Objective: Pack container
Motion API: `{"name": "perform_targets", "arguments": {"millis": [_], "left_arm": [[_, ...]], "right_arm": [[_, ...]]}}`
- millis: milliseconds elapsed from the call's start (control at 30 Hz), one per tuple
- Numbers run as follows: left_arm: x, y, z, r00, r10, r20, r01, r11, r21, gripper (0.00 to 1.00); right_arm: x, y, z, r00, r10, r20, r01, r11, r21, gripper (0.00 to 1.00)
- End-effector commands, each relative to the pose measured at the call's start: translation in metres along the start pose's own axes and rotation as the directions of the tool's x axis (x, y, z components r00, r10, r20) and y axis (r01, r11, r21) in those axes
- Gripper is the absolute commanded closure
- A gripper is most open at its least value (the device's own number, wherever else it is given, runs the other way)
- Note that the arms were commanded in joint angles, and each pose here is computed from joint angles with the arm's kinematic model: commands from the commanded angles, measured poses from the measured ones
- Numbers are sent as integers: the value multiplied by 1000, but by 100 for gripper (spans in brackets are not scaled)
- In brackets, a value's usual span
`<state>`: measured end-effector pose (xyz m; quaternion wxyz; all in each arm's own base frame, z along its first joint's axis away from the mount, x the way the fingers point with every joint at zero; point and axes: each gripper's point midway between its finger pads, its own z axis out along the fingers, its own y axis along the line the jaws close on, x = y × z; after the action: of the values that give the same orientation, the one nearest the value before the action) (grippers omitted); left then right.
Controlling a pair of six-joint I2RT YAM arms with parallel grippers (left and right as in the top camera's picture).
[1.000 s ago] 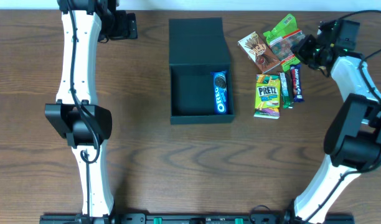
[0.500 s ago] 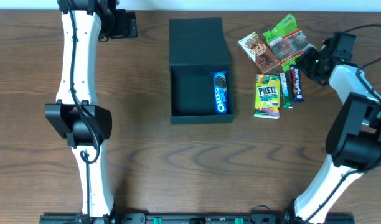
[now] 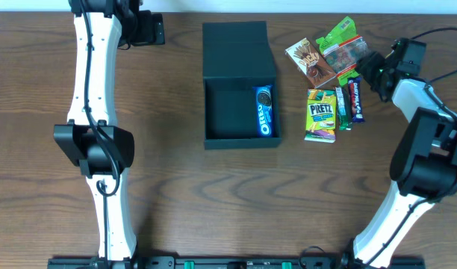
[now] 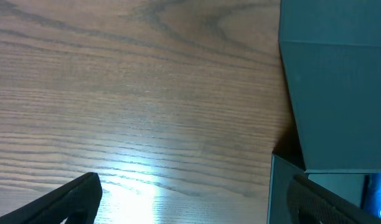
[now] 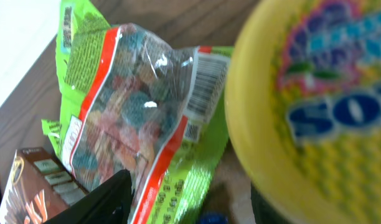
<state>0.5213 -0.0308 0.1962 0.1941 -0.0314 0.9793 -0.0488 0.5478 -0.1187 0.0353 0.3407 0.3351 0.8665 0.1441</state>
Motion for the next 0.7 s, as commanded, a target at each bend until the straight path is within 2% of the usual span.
{"name": "perform_targets", "arguments": {"millis": [0, 300, 500, 567, 633, 667], "left_arm": [[-3, 1, -7, 1000, 17, 19, -17, 1000, -2, 4], [-4, 1, -7, 1000, 17, 21, -17, 1000, -2, 5], [-4, 1, -7, 1000, 17, 22, -17, 1000, -3, 4], [-4, 1, -7, 1000, 17, 23, -17, 1000, -3, 5], [-4, 1, -7, 1000, 17, 22, -17, 1000, -3, 5], [-4, 1, -7, 1000, 17, 22, -17, 1000, -3, 5]], "right_arm": [[9, -12, 11, 999, 27, -19, -27, 1000, 15, 38], [18, -20, 35, 997, 81, -14, -81, 997, 2, 33], [35, -14, 51, 995, 75, -59, -78, 995, -57, 51], [43, -14, 57, 994, 79, -78, -84, 995, -59, 53], [47, -14, 60, 994, 74, -82, -80, 995, -61, 64], [47, -13, 61, 994, 73, -82, -78, 995, -62, 74]]}}
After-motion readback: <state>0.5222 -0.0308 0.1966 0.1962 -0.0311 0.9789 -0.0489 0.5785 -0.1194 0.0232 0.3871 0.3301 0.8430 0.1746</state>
